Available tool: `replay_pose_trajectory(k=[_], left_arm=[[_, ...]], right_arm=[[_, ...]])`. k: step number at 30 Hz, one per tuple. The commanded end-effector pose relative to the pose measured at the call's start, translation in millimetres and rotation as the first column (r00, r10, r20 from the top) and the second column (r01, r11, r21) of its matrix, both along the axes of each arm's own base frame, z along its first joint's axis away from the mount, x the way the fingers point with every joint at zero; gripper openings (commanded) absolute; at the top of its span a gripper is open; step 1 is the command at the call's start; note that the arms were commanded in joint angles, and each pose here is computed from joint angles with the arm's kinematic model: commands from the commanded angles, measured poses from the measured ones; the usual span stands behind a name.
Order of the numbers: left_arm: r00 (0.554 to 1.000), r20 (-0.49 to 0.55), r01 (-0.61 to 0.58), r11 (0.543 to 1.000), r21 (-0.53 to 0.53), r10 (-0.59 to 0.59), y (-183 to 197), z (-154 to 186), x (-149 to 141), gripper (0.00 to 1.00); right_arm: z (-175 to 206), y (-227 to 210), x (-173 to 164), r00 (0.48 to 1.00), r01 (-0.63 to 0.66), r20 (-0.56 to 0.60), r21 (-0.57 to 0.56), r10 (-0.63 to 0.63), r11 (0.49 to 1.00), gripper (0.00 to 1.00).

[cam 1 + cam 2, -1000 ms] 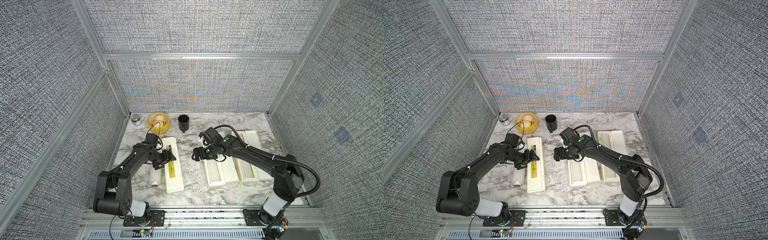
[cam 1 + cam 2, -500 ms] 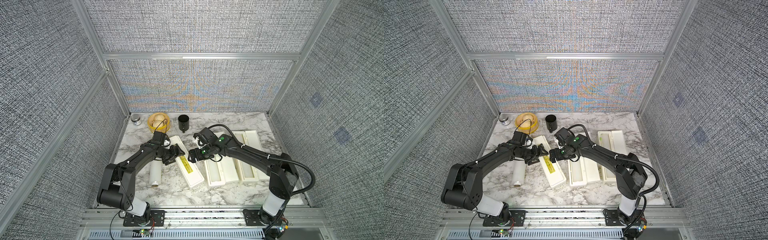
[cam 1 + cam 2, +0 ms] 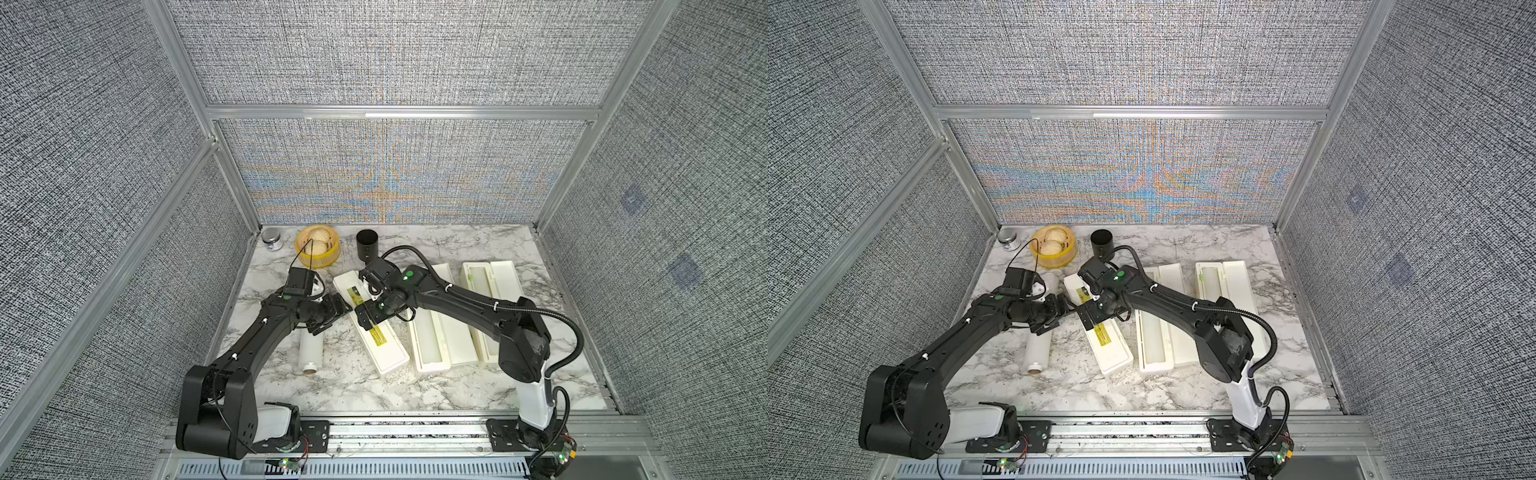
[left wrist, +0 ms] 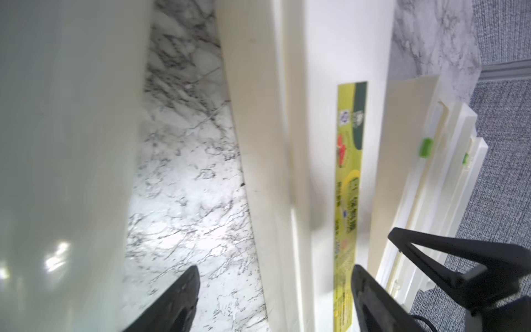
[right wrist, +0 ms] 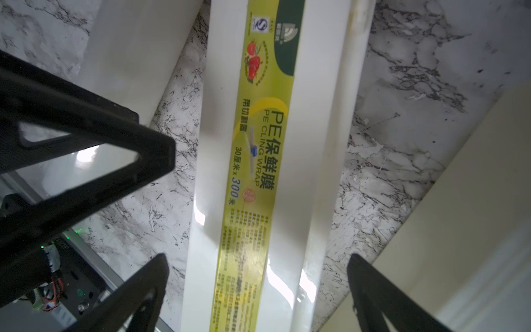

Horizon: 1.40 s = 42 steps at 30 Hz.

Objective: Put plastic wrap rolls into dispensers
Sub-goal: Adjust the plastic wrap cutting box at the center of the board, then pick up the plastic wrap cutting box from the center of the board.

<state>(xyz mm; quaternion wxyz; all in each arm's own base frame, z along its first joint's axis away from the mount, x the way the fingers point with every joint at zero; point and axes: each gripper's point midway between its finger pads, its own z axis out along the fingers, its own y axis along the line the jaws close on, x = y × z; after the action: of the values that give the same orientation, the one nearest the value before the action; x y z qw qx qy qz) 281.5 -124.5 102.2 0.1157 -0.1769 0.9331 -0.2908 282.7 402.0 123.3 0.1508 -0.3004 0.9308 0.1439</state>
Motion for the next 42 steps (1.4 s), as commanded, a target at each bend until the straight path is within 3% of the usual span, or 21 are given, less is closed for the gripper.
replay_pose_trajectory(k=[1,17,21,26,31,36,42], left_arm=[[1.0,0.005,-0.017,1.0,0.009,0.017,9.8,0.3,-0.9,0.82],[0.999,0.017,-0.05,0.998,-0.044,0.051,24.2,4.0,-1.0,0.82],[0.998,0.019,-0.051,0.997,-0.049,0.052,25.0,4.1,-0.4,0.82],[0.998,0.064,-0.023,0.995,-0.092,0.029,18.7,14.3,7.8,0.83],[0.976,0.217,0.037,0.976,-0.216,0.011,1.4,45.5,31.1,0.85],[0.903,0.428,0.15,0.905,-0.398,0.038,-20.0,102.9,58.0,0.91],[0.851,0.524,0.309,0.779,-0.546,0.029,-38.6,145.4,71.2,0.99]], right_arm=[[-11.8,-6.5,-0.6,1.0,-0.004,0.0,-0.077,0.004,0.997,0.99],[-67.7,14.2,-1.1,0.993,0.023,-0.113,-0.127,-0.037,0.992,0.99],[-54.8,14.8,1.7,0.992,0.042,-0.111,-0.083,-0.052,0.996,0.91],[-11.0,12.5,6.3,0.99,0.077,-0.125,0.087,-0.065,0.993,0.84],[36.7,5.7,9.1,0.983,0.108,-0.177,0.316,-0.053,0.943,0.83],[79.1,-7.3,6.9,0.976,0.127,-0.217,0.517,-0.014,0.847,0.83],[117.0,-22.6,-1.9,0.974,0.111,-0.22,0.678,0.057,0.727,0.83]])
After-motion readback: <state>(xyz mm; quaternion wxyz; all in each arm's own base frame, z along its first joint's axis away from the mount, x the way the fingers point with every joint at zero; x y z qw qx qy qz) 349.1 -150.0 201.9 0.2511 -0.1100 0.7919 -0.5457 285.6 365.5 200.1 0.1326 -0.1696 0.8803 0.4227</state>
